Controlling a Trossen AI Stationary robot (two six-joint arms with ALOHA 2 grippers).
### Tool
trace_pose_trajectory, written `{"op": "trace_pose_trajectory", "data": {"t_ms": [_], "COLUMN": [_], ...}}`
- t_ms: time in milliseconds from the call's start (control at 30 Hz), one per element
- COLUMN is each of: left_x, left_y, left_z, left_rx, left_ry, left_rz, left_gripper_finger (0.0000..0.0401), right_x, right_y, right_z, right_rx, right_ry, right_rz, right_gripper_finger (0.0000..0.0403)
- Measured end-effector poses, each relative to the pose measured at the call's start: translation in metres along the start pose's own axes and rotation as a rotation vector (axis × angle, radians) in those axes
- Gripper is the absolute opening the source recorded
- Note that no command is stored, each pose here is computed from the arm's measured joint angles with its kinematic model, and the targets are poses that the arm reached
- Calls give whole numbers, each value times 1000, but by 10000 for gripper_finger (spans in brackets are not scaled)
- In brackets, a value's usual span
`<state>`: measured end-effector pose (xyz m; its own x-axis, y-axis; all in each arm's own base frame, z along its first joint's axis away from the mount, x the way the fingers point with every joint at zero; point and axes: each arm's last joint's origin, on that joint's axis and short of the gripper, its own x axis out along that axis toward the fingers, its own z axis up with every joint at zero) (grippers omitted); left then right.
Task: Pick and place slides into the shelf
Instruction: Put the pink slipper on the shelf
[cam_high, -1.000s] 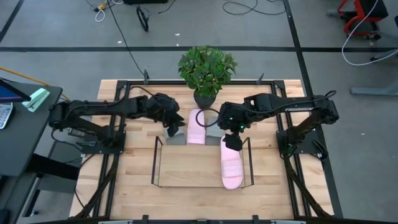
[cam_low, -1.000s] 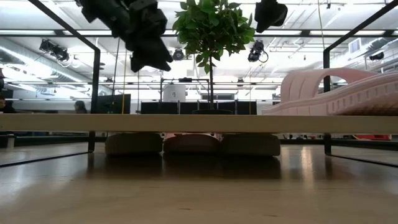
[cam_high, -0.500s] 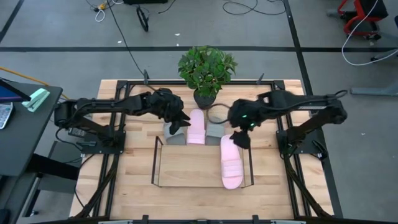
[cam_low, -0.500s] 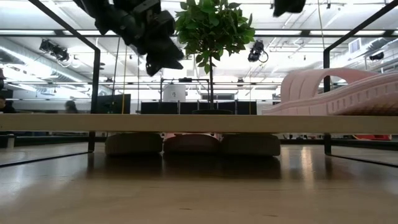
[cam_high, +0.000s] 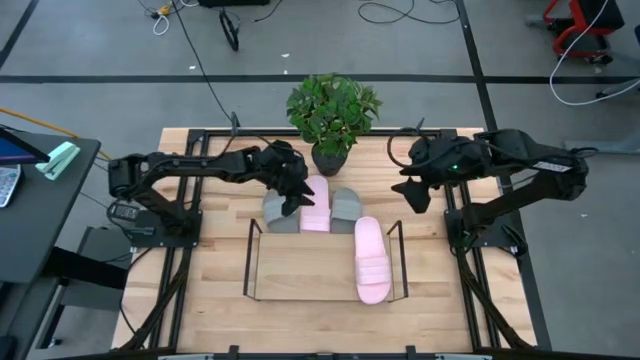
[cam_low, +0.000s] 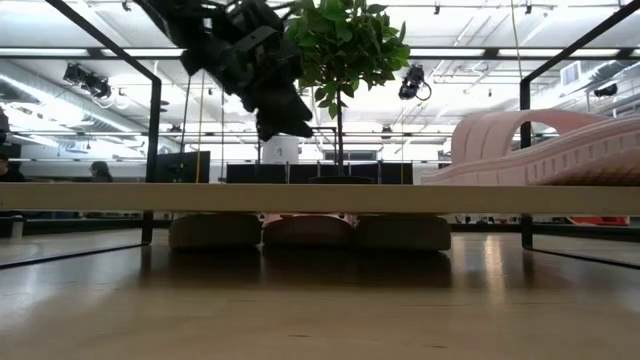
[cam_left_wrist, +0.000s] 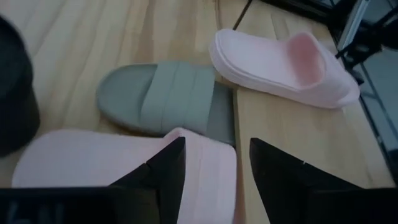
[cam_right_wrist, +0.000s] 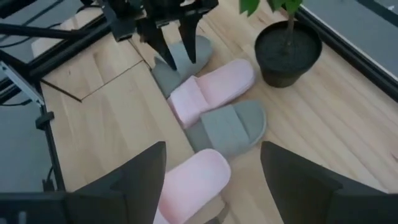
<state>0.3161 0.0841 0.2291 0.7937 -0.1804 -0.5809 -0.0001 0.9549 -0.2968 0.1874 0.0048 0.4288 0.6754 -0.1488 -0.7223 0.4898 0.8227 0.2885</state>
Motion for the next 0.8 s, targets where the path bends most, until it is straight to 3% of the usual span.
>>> {"op": "trace_pose_trajectory", "data": {"t_ms": [133,300,500,800], "left_x": [12,25,34,41], "left_y": [5,19,36,37], "left_z": [6,-6,-17,-20], "left_rx": [45,9,-55,-2], "left_ry": [56,204,250,260], "left_rz": [-8,4,28,15], "left_gripper_finger": [185,190,197,195], "right_x": [-2,1,2,2], "right_y": [-1,-1,-1,-1], "right_z": [-1,-2,-2,-2], "right_rx": [-1,-4,-6,-7], "right_ry": [1,12,13,8], "right_rz": [-2,-10,-17,-24], "right_gripper_finger": [267,267,267,267]}}
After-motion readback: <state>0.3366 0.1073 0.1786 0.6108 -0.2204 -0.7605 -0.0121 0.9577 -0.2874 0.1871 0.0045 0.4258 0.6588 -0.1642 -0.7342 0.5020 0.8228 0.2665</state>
